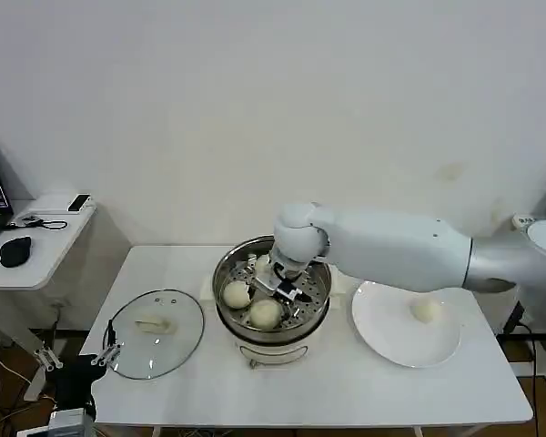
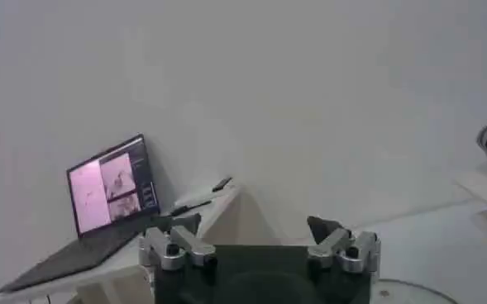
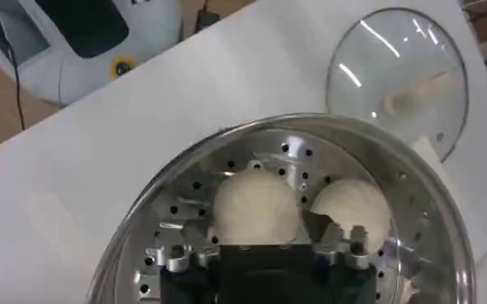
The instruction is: Take steamed baozi put them in steamer then cover it.
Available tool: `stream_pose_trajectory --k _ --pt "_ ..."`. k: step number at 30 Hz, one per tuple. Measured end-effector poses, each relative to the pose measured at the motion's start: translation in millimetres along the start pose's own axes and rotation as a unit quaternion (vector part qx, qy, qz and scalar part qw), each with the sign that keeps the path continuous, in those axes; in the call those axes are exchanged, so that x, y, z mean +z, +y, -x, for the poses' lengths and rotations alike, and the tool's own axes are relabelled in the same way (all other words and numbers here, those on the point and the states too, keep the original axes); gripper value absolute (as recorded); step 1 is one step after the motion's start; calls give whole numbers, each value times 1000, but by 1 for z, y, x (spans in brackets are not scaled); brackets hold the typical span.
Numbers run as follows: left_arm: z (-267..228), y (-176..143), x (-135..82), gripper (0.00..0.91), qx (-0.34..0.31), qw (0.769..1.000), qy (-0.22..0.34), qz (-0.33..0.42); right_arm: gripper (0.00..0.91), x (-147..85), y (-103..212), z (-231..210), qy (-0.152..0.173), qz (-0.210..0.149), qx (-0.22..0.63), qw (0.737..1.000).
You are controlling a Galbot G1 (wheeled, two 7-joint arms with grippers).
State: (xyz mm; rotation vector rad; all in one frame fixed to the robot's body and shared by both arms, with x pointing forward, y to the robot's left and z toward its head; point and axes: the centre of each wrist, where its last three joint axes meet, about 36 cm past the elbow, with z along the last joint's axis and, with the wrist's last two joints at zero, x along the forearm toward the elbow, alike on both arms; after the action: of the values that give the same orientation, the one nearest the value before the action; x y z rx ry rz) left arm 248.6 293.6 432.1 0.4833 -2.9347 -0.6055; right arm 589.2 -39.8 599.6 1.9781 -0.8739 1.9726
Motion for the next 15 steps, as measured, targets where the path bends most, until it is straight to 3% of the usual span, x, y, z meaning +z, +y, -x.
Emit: stream_pose_trajectory --k 15 --pt "4 1 -1 907 4 1000 -5 3 907 34 7 -47 21 59 55 996"
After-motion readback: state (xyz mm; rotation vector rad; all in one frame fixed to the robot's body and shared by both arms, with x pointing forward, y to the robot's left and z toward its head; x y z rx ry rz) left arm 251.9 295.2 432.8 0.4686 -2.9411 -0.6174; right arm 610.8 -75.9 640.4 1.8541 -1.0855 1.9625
